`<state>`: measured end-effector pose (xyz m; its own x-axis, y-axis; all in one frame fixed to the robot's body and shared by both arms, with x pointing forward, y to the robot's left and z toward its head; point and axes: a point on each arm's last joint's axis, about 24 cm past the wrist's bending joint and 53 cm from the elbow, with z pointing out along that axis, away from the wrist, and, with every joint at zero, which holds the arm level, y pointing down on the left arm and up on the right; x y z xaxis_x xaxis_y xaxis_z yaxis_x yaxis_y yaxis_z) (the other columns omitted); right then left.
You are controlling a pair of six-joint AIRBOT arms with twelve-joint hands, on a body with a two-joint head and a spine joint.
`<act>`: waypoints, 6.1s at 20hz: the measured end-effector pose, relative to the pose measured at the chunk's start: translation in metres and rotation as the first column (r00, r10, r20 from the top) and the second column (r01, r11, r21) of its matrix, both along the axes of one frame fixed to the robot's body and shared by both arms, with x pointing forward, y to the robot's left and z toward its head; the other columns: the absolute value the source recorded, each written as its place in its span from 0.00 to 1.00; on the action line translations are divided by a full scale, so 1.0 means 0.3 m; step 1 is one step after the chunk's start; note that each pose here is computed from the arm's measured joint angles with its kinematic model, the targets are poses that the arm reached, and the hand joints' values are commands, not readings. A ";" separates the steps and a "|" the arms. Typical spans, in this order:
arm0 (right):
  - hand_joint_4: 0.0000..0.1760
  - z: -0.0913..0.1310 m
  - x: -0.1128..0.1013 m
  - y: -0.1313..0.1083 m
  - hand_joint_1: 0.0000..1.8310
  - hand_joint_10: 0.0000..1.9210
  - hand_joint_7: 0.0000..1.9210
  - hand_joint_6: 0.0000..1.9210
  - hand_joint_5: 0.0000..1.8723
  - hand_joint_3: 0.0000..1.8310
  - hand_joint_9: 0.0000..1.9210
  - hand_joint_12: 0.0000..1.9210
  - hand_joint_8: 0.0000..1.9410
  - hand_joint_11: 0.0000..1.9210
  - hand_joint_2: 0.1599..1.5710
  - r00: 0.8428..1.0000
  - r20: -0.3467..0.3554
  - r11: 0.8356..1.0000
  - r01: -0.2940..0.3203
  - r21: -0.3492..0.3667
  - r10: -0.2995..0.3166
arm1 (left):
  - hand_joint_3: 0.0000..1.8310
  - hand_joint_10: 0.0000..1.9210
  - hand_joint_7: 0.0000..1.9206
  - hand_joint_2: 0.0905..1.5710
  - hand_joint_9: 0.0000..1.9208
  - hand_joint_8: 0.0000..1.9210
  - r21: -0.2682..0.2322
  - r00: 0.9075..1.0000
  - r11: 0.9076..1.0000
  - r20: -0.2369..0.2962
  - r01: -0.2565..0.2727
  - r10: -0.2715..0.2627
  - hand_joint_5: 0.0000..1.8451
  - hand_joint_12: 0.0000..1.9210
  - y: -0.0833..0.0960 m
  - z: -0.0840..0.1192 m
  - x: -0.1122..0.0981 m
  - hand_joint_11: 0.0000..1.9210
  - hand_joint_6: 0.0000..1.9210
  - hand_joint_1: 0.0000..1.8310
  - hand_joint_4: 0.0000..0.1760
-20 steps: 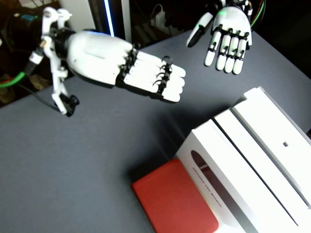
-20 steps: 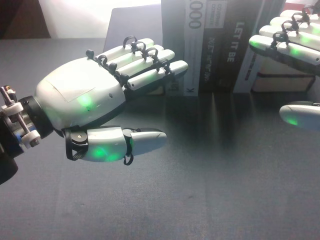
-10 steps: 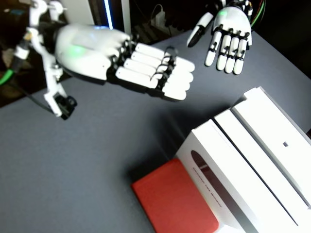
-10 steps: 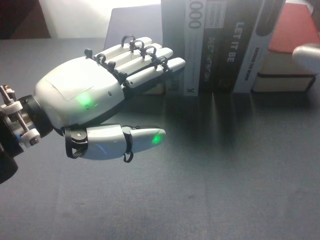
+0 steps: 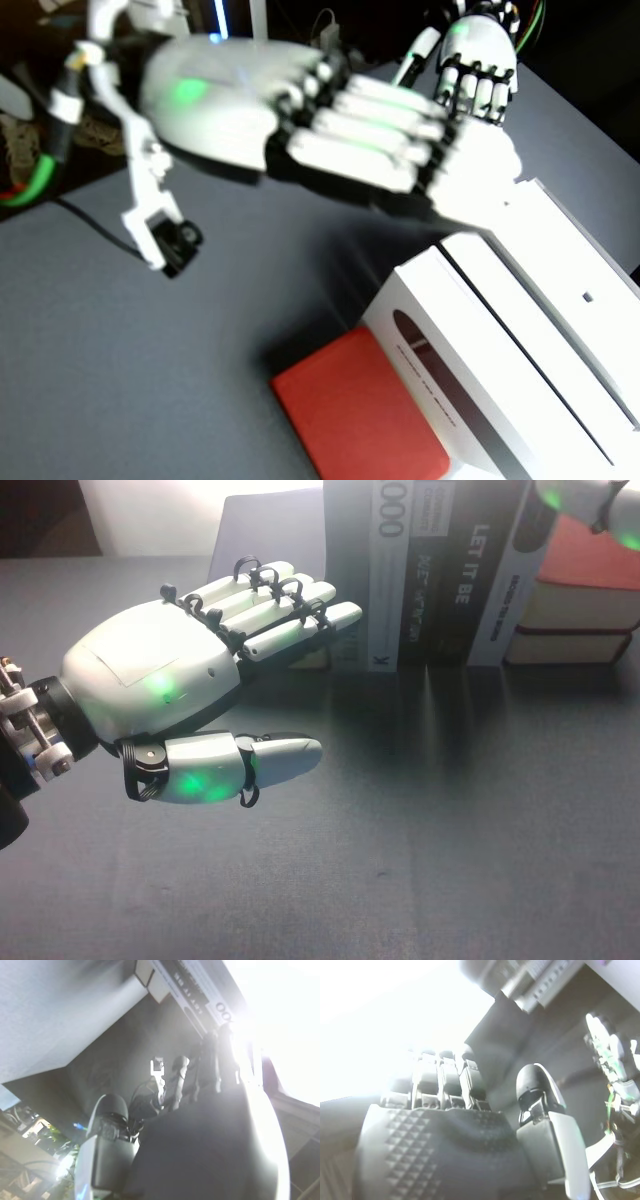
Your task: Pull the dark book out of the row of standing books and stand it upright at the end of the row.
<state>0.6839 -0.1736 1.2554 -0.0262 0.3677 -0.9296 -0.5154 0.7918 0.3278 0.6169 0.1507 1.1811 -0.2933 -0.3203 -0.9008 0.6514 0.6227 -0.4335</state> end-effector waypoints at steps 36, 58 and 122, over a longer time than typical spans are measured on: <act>0.00 0.047 -0.144 0.004 0.00 0.00 0.00 0.00 0.21 0.00 0.00 0.00 0.00 0.00 0.85 0.996 0.047 0.997 -0.075 -0.004 0.076 | 0.00 0.00 0.00 0.82 0.00 0.00 -0.031 0.999 0.999 -0.027 -0.041 0.040 0.00 0.00 0.050 -0.017 0.002 0.00 0.00 0.00 0.52; 0.00 -0.003 0.011 0.035 0.19 0.00 0.05 0.22 0.40 0.00 0.00 0.00 0.00 0.00 0.84 1.000 -0.028 1.000 -0.013 0.000 0.013 | 0.00 0.00 0.00 0.82 0.00 0.00 -0.038 0.998 0.998 -0.033 -0.049 0.047 0.00 0.00 0.058 -0.022 0.001 0.00 0.00 0.00 0.45; 0.00 -0.170 -0.514 0.011 0.00 0.58 0.27 0.52 0.16 0.00 0.12 0.93 0.31 0.01 0.95 0.892 -0.246 0.909 -0.310 0.278 0.379 | 0.00 0.00 0.00 0.82 0.00 0.00 -0.072 0.995 0.994 -0.056 -0.083 0.079 0.00 0.00 0.088 -0.034 -0.004 0.00 0.00 0.00 0.54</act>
<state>0.5296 -0.1704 1.2045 -0.4431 0.4840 -0.7546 -0.5972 0.4684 0.6511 0.6157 0.1770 1.1708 -0.3099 -0.4106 -0.8575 0.5749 0.6374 -0.5130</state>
